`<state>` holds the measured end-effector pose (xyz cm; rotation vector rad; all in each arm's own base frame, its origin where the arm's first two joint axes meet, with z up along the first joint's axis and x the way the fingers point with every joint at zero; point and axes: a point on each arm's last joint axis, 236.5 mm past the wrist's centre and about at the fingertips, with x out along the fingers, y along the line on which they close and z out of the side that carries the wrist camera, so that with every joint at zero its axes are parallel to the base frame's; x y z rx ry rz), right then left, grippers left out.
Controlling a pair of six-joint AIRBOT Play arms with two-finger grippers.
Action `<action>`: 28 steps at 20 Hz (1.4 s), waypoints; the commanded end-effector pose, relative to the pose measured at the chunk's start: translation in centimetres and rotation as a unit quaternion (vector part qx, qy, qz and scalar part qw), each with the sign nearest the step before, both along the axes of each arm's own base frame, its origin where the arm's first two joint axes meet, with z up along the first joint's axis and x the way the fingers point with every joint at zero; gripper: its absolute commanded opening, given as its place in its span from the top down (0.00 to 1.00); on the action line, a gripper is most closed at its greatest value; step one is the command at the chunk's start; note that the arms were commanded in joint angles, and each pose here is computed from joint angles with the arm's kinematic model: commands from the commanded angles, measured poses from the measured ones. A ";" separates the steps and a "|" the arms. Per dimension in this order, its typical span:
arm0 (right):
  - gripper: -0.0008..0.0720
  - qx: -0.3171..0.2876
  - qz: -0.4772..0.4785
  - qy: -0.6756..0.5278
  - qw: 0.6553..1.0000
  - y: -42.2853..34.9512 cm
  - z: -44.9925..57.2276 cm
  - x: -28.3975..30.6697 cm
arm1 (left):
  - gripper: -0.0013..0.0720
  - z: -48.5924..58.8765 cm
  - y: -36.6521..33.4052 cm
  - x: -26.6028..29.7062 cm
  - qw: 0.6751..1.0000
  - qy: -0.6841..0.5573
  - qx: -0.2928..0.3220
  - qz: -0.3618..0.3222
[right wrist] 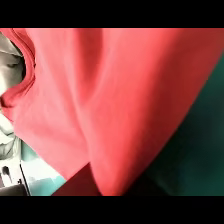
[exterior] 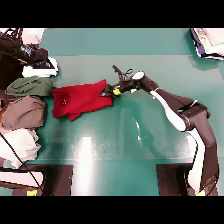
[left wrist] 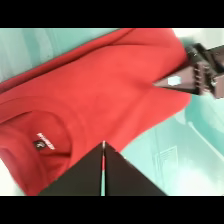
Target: Fold the shirts.
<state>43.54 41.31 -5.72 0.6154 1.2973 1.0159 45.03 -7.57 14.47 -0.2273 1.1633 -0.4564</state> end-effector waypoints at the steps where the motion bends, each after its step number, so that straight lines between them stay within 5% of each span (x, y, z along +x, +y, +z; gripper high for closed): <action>1: 0.97 0.010 0.000 -0.035 0.999 2.0 1.2 0.9 | 0.95 -0.1 0.0 -0.4 1.000 0.007 0.001 -0.005; 7: 0.97 -0.037 -0.044 -0.105 0.993 -7.1 7.2 4.3 | 0.95 -0.3 -0.1 -0.7 1.000 0.010 0.004 -0.015; 13: 0.97 -0.127 -0.264 -0.118 0.949 -30.3 10.0 4.7 | 0.95 -0.2 -0.1 -0.6 1.000 0.009 0.004 -0.015; 20: 0.97 -0.185 -0.585 -0.105 0.783 -55.9 11.1 -4.2 | 0.95 -0.2 -0.1 -0.6 1.000 0.012 -0.001 -0.005; 25: 0.97 -0.219 -0.728 -0.086 0.644 -64.7 10.9 -12.9 | 0.95 -0.2 -0.1 -0.6 1.000 0.014 -0.002 -0.003; 28: 0.97 -0.289 -0.739 -0.030 0.608 -66.0 8.3 -18.4 | 0.95 -0.2 -0.1 -0.6 1.000 0.013 -0.002 -0.003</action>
